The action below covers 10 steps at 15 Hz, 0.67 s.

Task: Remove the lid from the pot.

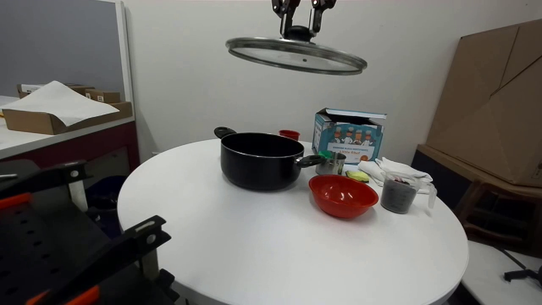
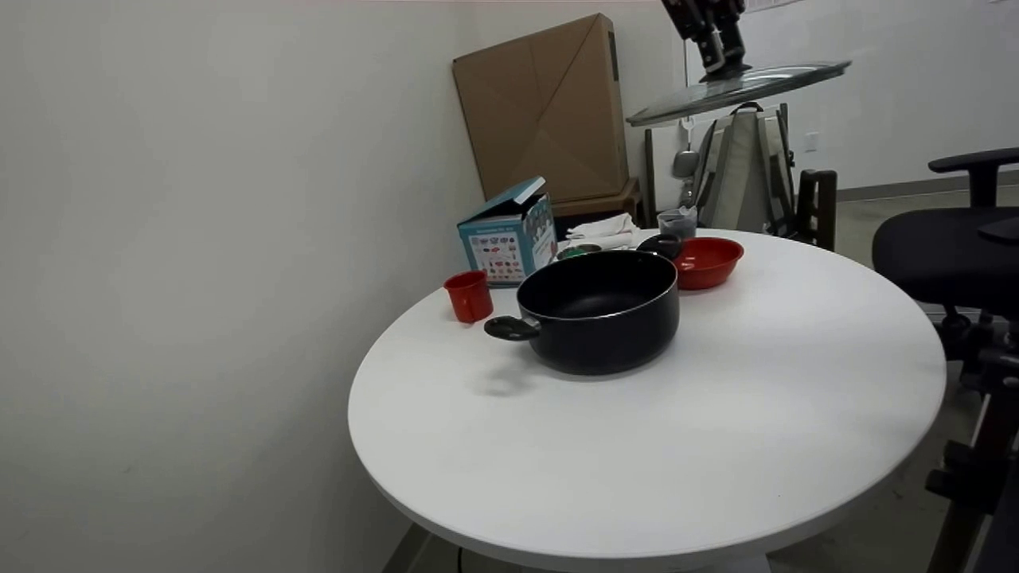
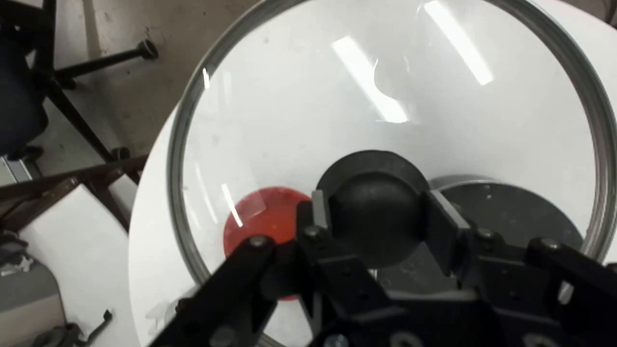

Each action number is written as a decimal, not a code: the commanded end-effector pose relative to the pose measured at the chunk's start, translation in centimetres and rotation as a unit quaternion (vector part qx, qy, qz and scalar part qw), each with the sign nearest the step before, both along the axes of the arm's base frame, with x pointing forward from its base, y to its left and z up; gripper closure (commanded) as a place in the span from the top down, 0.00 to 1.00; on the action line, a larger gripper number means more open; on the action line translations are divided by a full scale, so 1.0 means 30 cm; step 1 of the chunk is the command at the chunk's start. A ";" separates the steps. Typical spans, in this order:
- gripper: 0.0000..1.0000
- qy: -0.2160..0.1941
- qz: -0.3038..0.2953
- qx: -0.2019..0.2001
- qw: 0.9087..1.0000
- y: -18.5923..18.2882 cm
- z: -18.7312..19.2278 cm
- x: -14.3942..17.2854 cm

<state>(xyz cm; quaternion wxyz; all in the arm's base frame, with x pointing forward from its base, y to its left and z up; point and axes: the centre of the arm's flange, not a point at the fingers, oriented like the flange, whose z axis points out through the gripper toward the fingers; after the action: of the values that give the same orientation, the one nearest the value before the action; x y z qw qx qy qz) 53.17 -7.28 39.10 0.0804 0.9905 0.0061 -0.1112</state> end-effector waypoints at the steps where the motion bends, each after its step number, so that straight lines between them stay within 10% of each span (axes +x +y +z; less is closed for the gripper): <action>1: 0.25 0.021 -0.016 -0.016 1.000 -0.040 -0.063 -0.189; 10: 0.25 0.076 0.019 -0.034 0.996 0.020 -0.407 -0.339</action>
<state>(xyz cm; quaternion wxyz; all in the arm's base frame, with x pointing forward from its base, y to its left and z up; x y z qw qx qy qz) 43.93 -7.59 28.91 0.0965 0.9764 0.0138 -0.1926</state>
